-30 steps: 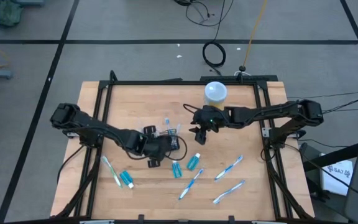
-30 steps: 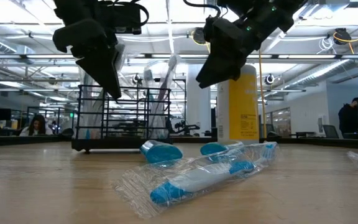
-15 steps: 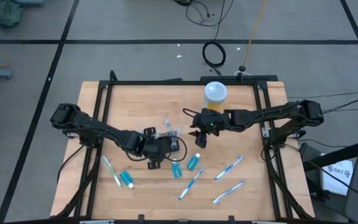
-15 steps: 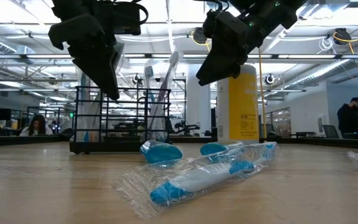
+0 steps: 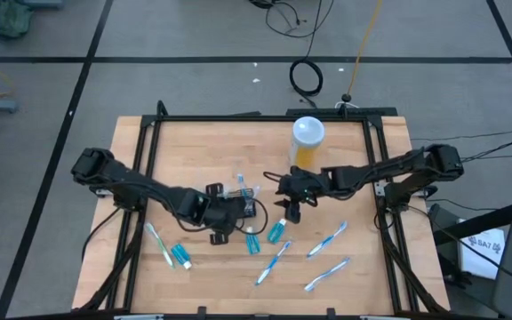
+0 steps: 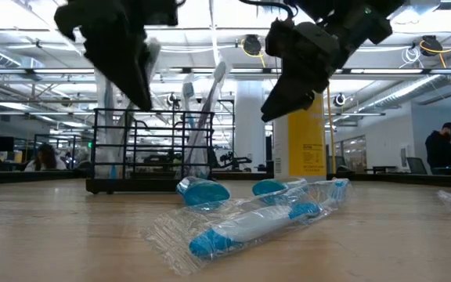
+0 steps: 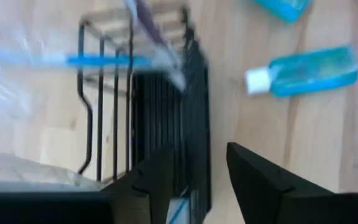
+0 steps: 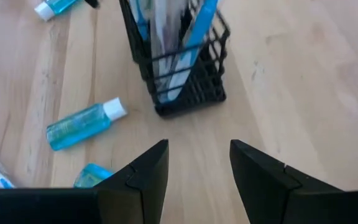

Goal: Pick & Place toothbrushing station
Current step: Put the top right mouthwash bottle into the black wire organizer

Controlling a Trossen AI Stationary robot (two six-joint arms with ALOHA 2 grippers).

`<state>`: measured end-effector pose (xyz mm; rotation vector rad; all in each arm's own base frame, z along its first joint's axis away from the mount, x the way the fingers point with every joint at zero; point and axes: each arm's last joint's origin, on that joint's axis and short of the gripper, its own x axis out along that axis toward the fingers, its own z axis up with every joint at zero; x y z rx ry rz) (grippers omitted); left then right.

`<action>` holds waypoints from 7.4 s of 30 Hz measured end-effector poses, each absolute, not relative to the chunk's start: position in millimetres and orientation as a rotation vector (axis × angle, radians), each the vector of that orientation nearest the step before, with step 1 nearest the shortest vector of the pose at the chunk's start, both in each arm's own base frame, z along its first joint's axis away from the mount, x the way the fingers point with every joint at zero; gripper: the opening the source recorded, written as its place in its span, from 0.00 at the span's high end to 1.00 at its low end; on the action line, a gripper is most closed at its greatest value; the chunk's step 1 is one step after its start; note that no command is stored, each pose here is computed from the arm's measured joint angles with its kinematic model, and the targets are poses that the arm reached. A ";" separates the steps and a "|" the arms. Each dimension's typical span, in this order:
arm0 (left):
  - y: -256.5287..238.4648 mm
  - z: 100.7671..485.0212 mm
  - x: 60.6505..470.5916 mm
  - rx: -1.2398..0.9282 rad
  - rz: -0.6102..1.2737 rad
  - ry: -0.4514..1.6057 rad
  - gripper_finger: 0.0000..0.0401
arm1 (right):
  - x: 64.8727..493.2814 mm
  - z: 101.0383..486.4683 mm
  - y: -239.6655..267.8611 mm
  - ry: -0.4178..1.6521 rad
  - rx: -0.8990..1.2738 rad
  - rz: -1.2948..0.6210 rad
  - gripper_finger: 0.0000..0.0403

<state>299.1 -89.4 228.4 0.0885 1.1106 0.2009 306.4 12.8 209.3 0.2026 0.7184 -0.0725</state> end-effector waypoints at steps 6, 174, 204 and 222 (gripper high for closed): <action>-100.3 239.6 301.1 0.130 0.223 1.043 0.60 | 299.6 196.1 13.6 0.751 0.263 -0.097 0.59; -68.1 313.2 174.9 -0.021 0.535 0.750 0.60 | 297.2 91.4 15.1 0.640 -0.128 0.473 0.78; -68.2 314.4 177.4 0.060 0.499 0.752 0.60 | 390.0 277.0 108.8 0.784 -1.332 0.331 0.78; -68.8 314.0 177.3 0.075 0.468 0.773 0.60 | 427.8 252.6 70.0 0.966 -2.012 0.407 0.77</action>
